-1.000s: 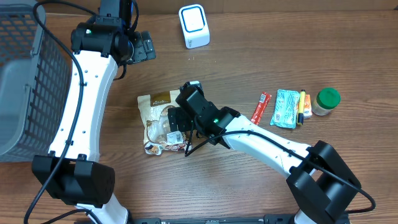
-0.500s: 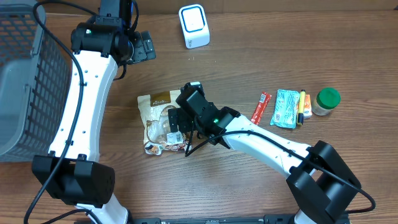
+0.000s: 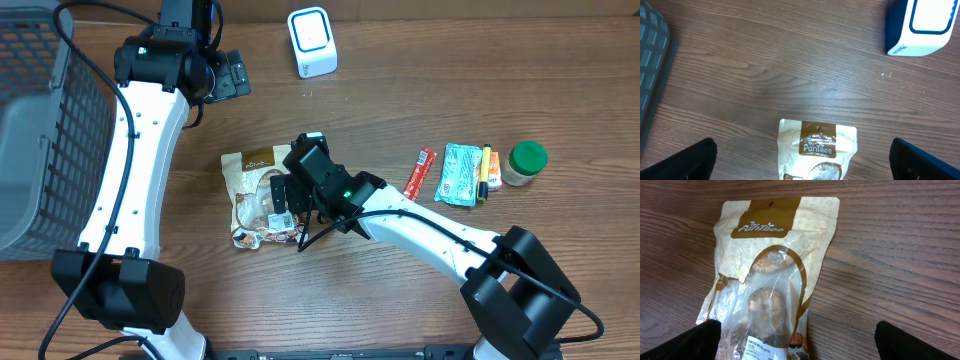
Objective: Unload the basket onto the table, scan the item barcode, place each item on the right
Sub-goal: 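Move the right gripper left over the beige PaniTree bag, then move the left gripper right toward the bag's left edge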
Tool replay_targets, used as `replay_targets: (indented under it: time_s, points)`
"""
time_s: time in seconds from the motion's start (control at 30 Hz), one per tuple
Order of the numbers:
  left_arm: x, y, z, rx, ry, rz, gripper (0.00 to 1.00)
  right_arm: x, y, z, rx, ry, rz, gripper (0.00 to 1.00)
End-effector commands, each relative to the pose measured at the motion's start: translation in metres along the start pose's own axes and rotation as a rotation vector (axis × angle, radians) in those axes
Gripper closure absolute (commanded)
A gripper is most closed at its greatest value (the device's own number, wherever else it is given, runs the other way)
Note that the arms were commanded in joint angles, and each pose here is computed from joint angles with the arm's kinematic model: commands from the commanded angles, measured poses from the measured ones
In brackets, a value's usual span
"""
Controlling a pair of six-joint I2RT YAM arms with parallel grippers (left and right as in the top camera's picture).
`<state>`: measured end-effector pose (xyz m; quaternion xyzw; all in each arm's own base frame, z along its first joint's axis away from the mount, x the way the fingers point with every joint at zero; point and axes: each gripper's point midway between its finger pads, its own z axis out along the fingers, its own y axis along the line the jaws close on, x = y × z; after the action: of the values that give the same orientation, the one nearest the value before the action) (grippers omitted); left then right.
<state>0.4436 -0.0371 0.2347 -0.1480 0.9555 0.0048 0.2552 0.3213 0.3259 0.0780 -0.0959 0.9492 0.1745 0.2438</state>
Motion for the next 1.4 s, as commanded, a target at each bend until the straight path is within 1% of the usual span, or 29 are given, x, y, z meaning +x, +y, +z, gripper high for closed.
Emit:
replay_targets:
  time_s: [0.0, 0.17, 0.23, 0.27, 0.3, 0.33, 0.37, 0.4, 0.53, 0.63, 0.73, 0.77, 0.9, 1.07, 1.23, 1.37]
  points:
    - [-0.009, -0.001, -0.017, 0.015, -0.047, 0.008, 0.0, 0.0, -0.004, 0.002, 0.015, -0.01, 0.004, 0.0]
    - [-0.024, -0.018, -0.019, 0.101, -0.098, -0.052, 0.0, 0.004, -0.006, 0.002, 0.027, 0.007, 0.002, 0.0]
    - [-0.012, -0.027, -0.019, 0.157, -0.041, -0.037, 0.0, 0.006, -0.008, 0.002, 0.034, 0.015, 0.001, 0.02]
    - [-0.01, -0.03, -0.019, 0.178, -0.032, 0.002, 0.02, 0.006, -0.009, 0.002, 0.037, 0.014, -0.002, 0.02]
    - [-0.005, -0.034, -0.02, 0.203, -0.011, 0.046, 0.18, 0.005, -0.01, 0.002, 0.042, 0.01, -0.002, 0.02]
    - [0.002, -0.034, -0.02, 0.209, 0.018, 0.064, 0.5, 0.004, -0.011, 0.002, 0.049, 0.004, -0.002, 0.03]
    - [0.013, -0.029, -0.02, 0.188, 0.063, 0.063, 0.84, 0.003, -0.012, 0.002, 0.059, -0.003, -0.002, 0.04]
    - [0.026, -0.022, -0.019, 0.156, 0.114, 0.05, 0.96, 0.002, -0.013, 0.002, 0.065, -0.006, -0.003, 0.06]
    - [0.069, 0.019, -0.013, -0.053, 0.271, 0.005, 0.96, 0.002, -0.015, 0.002, 0.072, -0.008, -0.003, 0.14]
    - [0.096, 0.037, 0.004, -0.15, 0.35, 0.024, 0.96, 0.001, -0.015, 0.002, 0.076, -0.014, -0.002, 0.22]
    - [0.116, 0.051, 0.029, -0.228, 0.376, 0.009, 0.96, -0.002, -0.017, 0.002, 0.087, -0.026, -0.002, 0.37]
    - [0.123, 0.054, 0.041, -0.241, 0.376, 0.005, 0.96, -0.001, -0.017, 0.002, 0.087, -0.025, -0.002, 0.38]
    - [0.139, 0.058, 0.081, -0.241, 0.344, 0.001, 0.96, 0.001, -0.02, 0.001, 0.097, -0.013, -0.001, 0.38]
    - [0.147, 0.056, 0.119, -0.201, 0.269, -0.022, 0.96, -0.001, -0.034, 0.001, 0.123, -0.002, 0.024, 0.39]
    - [0.168, 0.057, 0.133, -0.199, 0.275, -0.006, 0.96, -0.005, -0.049, 0.001, 0.148, 0.002, 0.069, 0.37]
    - [0.172, 0.056, 0.143, -0.183, 0.255, -0.012, 0.96, -0.006, -0.056, 0.001, 0.159, 0.005, 0.09, 0.34]
